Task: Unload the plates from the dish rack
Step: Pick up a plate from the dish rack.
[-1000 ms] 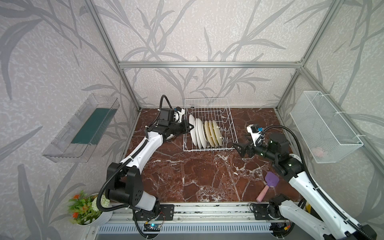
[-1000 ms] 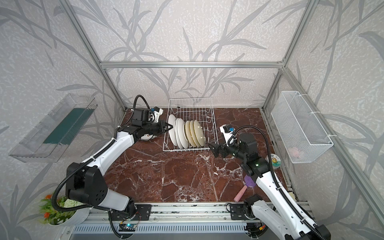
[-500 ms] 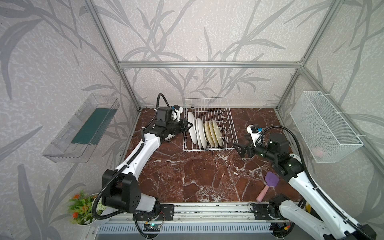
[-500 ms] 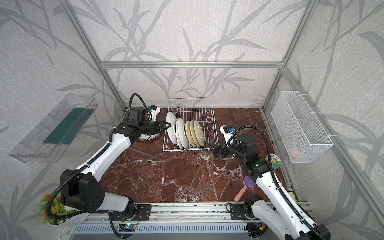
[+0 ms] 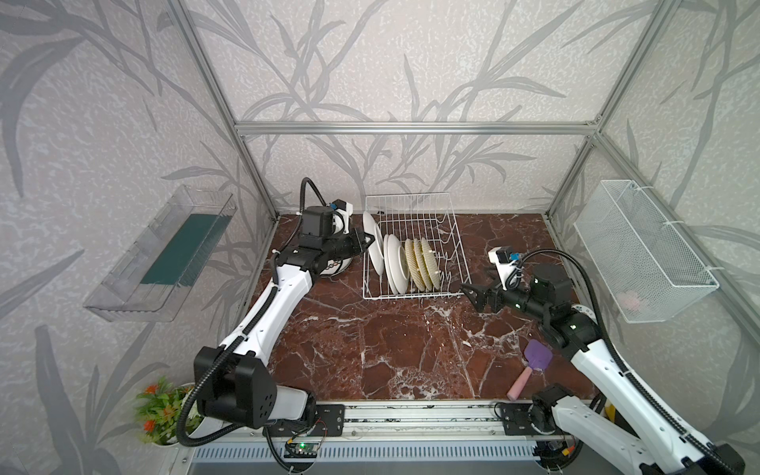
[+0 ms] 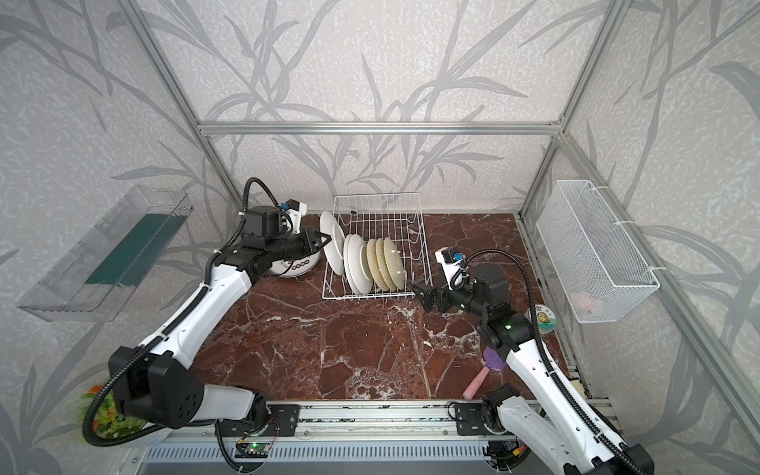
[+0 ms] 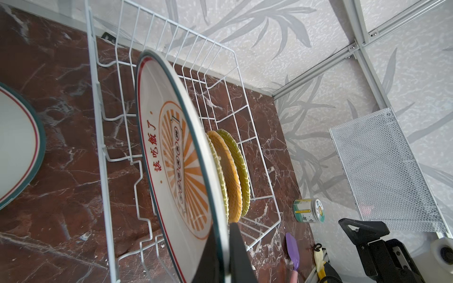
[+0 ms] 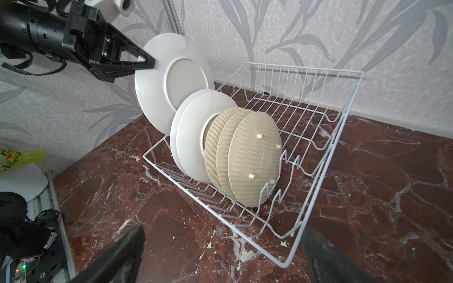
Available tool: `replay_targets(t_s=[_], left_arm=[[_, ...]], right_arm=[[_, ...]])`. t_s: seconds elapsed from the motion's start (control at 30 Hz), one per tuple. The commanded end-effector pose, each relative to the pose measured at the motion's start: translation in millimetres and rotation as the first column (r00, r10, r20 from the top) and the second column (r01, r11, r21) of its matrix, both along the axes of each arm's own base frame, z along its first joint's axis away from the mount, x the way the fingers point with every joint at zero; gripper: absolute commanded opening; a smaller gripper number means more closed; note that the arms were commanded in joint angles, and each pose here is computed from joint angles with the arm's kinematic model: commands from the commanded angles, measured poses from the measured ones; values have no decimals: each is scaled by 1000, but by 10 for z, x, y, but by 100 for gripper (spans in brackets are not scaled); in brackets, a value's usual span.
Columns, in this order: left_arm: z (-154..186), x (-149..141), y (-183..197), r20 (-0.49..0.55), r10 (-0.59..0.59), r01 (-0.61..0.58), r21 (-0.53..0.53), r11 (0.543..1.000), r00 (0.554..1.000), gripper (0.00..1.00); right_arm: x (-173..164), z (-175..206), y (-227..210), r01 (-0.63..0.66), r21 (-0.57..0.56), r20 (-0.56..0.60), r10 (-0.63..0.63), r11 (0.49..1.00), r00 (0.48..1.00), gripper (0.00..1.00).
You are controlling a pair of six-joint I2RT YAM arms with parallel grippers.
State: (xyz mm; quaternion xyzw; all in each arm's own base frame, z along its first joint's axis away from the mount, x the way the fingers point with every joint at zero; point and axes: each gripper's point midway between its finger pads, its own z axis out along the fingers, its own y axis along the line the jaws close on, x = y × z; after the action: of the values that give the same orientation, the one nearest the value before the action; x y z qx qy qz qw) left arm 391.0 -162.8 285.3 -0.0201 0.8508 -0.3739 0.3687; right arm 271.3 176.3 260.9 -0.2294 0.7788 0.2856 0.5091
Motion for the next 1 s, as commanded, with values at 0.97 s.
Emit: replay_targets(t_s=[0.97], left_arm=[[647, 115, 349, 203, 111, -116, 17, 993, 973, 0]], right_arm=[[4, -2, 18, -3, 12, 9, 3, 1000, 1000, 99]])
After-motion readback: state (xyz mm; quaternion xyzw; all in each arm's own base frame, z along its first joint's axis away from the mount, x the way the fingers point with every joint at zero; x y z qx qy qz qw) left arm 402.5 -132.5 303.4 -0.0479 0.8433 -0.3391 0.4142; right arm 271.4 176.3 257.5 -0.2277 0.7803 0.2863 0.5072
